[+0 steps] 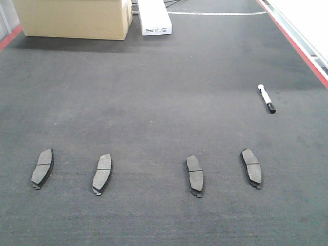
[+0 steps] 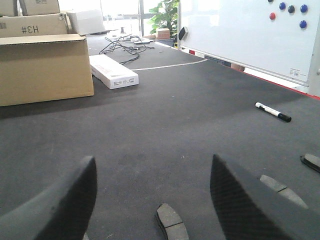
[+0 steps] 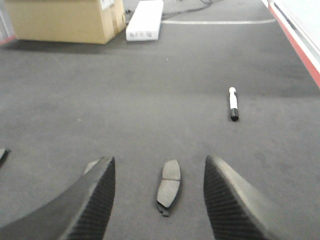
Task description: Move and align brake pads A on conveyor
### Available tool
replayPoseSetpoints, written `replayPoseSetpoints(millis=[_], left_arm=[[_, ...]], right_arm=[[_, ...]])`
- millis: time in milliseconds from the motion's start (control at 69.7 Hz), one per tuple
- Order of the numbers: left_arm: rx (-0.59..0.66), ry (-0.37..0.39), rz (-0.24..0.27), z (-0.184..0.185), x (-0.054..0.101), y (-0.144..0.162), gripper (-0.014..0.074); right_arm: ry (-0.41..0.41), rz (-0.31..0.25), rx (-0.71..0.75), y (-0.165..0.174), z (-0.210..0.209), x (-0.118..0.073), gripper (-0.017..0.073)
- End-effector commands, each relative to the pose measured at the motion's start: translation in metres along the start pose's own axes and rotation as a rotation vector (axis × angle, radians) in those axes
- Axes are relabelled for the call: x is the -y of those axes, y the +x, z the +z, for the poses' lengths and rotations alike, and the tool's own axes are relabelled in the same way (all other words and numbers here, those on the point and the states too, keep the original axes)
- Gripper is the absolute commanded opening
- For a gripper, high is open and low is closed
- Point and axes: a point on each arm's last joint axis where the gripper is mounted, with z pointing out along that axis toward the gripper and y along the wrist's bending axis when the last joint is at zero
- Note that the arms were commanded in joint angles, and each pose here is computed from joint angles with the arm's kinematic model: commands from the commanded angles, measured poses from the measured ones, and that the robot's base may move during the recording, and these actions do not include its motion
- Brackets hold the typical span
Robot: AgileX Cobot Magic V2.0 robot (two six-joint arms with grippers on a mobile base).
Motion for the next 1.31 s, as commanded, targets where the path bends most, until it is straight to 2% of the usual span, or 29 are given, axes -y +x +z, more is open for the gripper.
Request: replayPoseSetpoints(millis=[0,603,703,889,1291], left_arm=[[0.1,0.017,-0.001,-0.0013,0.0015,-0.0149,0.048],[0.118,0.021,-0.007,-0.0015,0.0019,-0.0166,0.0471],[0.118,0.021,-0.007,-0.0015,0.0019,-0.0166,0.0372],[0.118,0.021,-0.007,-0.0015,0.0019,-0.0166,-0.0007],[0.115,0.021,-0.007,-0.0014,0.0018,-0.0163,-0.0008]], right_arm=[[-0.027,-0.015,0.09,-0.0129,-0.002,-0.0028,0.0378],[-0.034,-0.015,0.102,-0.0139,-0.0021,-0.0035,0.0363],[-0.035,-0.015,0.103,-0.014,-0.0021,-0.0035,0.0278],[-0.037,-0.016,0.106,-0.0142,-0.0021,-0.0037,-0.0014],[-0.027,-0.013,0.088,-0.0127,-0.0019,-0.0028,-0.0009]])
